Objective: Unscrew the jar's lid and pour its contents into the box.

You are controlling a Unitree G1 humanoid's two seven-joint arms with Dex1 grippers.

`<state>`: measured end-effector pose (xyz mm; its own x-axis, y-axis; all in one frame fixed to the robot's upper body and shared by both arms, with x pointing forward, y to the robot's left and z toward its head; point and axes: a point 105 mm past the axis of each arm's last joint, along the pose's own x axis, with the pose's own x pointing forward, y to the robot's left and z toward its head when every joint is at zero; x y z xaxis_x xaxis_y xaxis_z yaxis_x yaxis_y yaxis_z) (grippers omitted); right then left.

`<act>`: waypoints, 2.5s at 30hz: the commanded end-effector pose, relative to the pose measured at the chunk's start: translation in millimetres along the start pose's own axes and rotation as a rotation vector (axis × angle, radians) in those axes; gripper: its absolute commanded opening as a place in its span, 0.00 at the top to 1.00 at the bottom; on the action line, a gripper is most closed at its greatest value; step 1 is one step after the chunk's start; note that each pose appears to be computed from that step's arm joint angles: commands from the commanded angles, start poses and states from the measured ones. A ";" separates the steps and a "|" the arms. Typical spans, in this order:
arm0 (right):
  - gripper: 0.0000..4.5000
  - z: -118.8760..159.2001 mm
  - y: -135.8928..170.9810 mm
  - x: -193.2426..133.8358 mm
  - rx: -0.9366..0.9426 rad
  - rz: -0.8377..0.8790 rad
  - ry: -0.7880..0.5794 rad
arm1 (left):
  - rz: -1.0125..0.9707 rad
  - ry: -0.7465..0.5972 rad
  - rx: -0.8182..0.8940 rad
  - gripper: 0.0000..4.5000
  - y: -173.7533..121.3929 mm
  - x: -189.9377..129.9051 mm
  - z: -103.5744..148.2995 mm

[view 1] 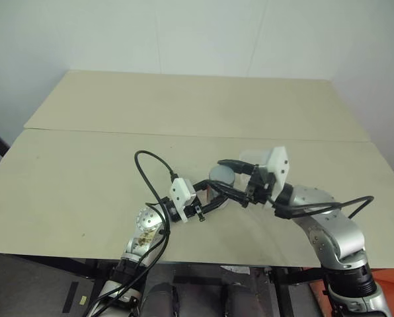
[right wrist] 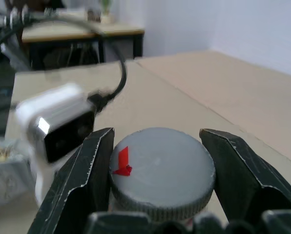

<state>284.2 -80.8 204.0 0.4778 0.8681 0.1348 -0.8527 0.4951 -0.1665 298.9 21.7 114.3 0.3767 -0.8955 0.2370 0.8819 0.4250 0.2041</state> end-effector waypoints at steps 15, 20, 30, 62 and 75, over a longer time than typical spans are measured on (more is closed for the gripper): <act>0.39 -31.0 -39.5 -98.3 -0.059 -0.422 0.265 | 0.014 -0.026 0.037 0.56 5.7 -2.1 10.8; 0.39 -76.3 -34.3 -124.2 0.011 -0.484 0.497 | -0.009 -0.020 0.047 0.56 8.6 -0.1 11.9; 0.12 -112.1 -14.2 -140.0 0.188 -0.493 0.674 | -0.019 -0.020 0.052 0.56 14.4 4.0 14.5; 0.01 -47.0 -30.0 -119.1 -0.034 -0.677 0.342 | -0.151 0.418 1.782 0.56 79.1 163.0 37.8; 0.01 -41.4 -14.4 -130.3 -0.003 -0.751 0.321 | -0.399 0.230 2.364 0.56 61.4 173.3 39.1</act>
<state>246.8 -196.6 134.2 0.9503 0.2872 -0.1199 -0.3003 0.9473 -0.1115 408.1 -95.6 189.2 0.5017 -0.8559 -0.1254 -0.6817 -0.4804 0.5518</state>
